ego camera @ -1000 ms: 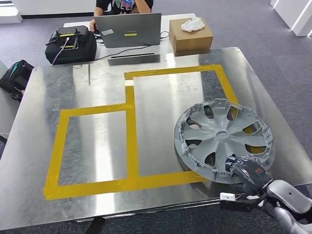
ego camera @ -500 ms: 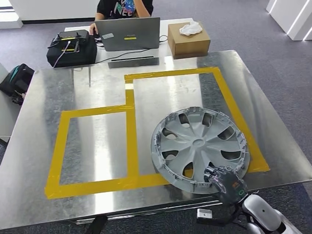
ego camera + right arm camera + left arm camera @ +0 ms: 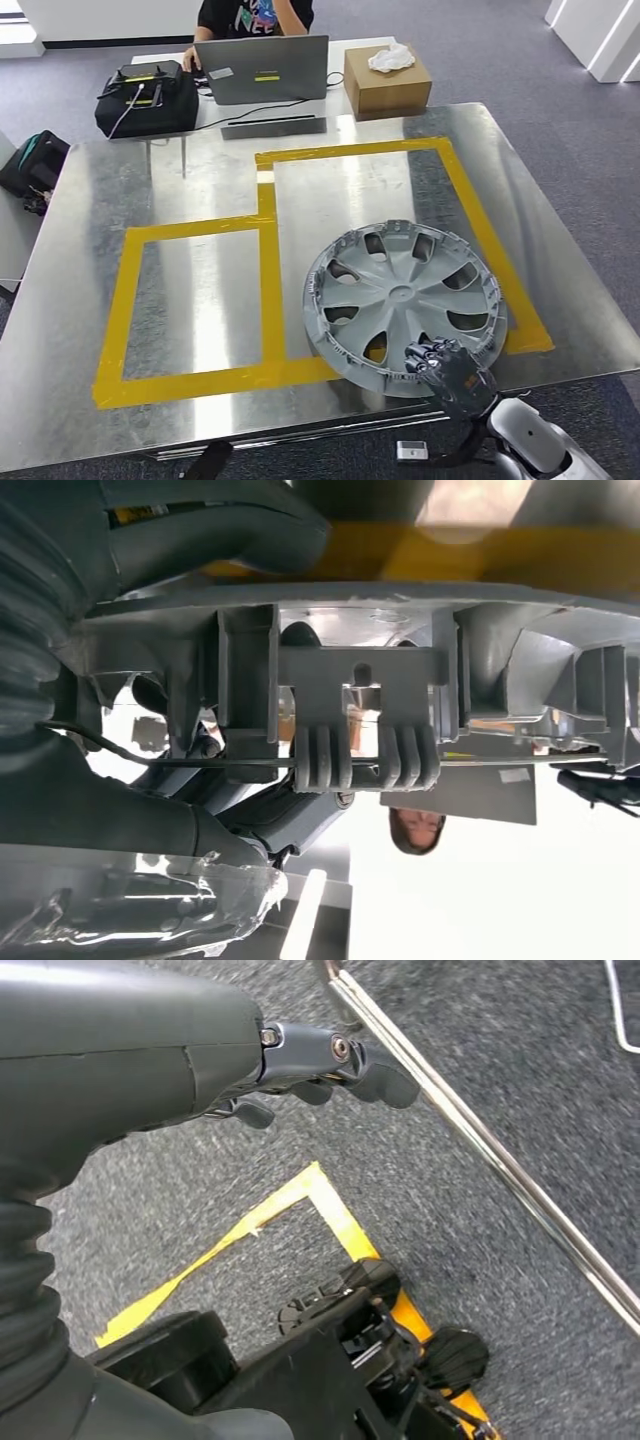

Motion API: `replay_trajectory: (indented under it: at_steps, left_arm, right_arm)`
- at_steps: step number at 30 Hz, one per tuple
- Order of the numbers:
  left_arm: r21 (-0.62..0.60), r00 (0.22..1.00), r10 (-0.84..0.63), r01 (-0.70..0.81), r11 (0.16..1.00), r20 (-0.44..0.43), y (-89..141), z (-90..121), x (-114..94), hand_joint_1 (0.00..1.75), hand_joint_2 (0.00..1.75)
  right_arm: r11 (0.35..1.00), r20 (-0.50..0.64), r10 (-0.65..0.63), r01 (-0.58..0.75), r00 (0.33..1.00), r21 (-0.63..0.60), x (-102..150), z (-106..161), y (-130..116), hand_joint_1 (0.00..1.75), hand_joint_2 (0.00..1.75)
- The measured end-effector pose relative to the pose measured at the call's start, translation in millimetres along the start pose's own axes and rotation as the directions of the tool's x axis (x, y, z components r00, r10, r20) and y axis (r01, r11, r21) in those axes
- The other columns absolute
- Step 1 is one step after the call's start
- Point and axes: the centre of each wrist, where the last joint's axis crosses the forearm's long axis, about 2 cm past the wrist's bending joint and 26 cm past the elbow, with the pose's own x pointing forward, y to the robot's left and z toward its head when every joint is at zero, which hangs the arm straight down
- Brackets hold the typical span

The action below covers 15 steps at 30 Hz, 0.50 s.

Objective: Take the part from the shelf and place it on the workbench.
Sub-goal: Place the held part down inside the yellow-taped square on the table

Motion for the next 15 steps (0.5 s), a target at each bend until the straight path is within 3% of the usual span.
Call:
replay_trajectory:
  at_steps: [7, 15]
  left_arm:
    - [-0.025, 0.999, -0.04, 0.04, 0.999, 0.009, 1.7, -2.0, 4.3, 0.0, 1.75]
    - [-0.025, 0.998, -0.059, 0.059, 0.998, 0.007, 4.5, -2.1, 3.0, 0.0, 1.75]
  right_arm:
    - [0.998, -0.039, 0.023, -0.02, 0.999, 0.067, -25.1, -19.4, -1.7, 1.75, 1.75]
    - [0.994, -0.114, 0.06, -0.048, 0.992, 0.102, -51.3, -22.9, -1.9, 1.75, 1.75]
